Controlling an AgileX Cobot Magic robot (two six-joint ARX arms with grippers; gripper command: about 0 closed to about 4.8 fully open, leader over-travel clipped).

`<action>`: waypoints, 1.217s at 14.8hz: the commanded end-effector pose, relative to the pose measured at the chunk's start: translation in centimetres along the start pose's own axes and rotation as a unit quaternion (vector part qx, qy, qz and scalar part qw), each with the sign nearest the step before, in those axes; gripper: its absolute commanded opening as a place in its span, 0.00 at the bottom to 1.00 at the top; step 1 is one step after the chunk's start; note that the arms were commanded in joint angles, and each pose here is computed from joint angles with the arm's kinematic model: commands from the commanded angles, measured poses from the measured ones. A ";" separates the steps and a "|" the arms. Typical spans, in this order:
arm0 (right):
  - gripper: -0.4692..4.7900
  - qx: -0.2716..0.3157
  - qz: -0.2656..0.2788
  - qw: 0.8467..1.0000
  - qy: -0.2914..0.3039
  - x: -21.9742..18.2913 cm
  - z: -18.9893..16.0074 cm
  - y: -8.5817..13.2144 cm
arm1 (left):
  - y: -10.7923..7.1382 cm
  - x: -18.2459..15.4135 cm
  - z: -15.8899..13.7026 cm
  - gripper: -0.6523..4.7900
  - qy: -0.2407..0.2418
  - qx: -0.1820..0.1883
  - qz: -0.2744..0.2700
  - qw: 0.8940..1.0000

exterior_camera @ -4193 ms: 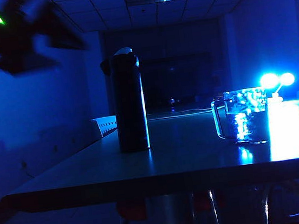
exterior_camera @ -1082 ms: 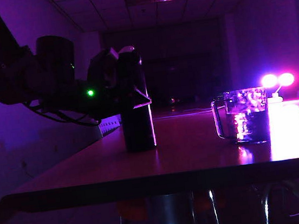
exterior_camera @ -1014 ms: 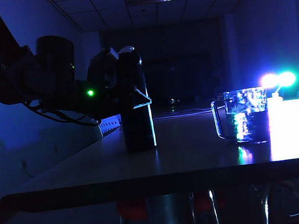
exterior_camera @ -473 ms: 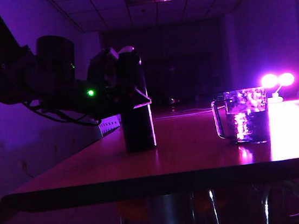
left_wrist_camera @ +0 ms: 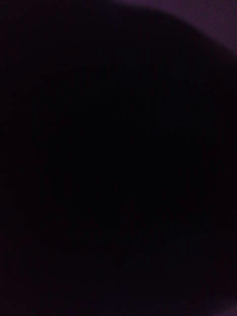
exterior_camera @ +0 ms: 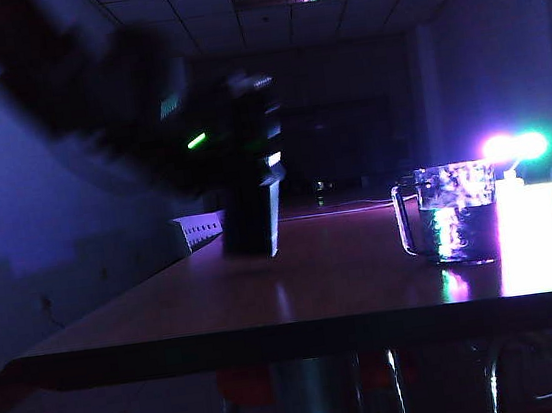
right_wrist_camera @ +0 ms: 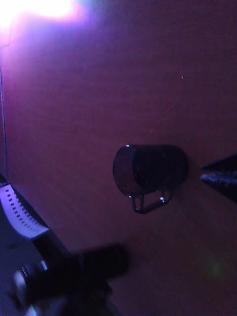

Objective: Pick up the black thermos cup, pour some water from it into the cup, and then put the thermos cup back on the table.

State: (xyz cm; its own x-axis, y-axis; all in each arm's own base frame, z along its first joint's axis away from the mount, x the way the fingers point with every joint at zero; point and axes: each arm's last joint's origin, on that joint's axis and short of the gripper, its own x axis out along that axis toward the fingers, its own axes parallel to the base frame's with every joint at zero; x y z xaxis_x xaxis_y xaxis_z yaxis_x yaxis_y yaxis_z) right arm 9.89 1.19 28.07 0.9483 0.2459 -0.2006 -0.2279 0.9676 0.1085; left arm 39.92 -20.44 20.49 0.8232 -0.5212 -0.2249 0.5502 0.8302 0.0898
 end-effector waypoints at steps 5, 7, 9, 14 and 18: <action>0.08 -0.003 0.001 1.000 -0.009 -0.1 0.3 0.0 | -5.6 0.4 5.2 0.67 -0.015 0.141 0.042 0.989; 0.08 -0.007 0.013 1.000 -0.006 0.0 0.3 0.1 | -7.7 0.3 5.4 0.67 -0.011 0.205 0.047 0.978; 0.08 -0.046 0.032 0.998 -0.004 0.1 0.3 0.2 | -9.8 0.2 5.3 0.67 -0.014 0.247 0.029 0.969; 0.08 -0.053 0.059 0.997 0.017 0.4 -0.1 0.3 | -11.2 0.4 4.7 0.67 0.006 0.320 0.052 0.946; 0.08 -0.077 0.070 0.994 0.019 0.5 -0.2 0.3 | -11.5 0.4 4.4 0.67 0.009 0.322 0.047 0.946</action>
State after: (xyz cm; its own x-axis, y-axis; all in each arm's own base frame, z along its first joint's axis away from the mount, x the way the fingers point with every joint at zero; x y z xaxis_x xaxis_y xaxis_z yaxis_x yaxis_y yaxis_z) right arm 10.22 1.58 27.62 0.8951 0.3726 -0.2449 -0.3854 0.9227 -0.0046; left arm 34.54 -30.96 22.55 0.8624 -0.4323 -0.2635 0.4837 0.5500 0.6808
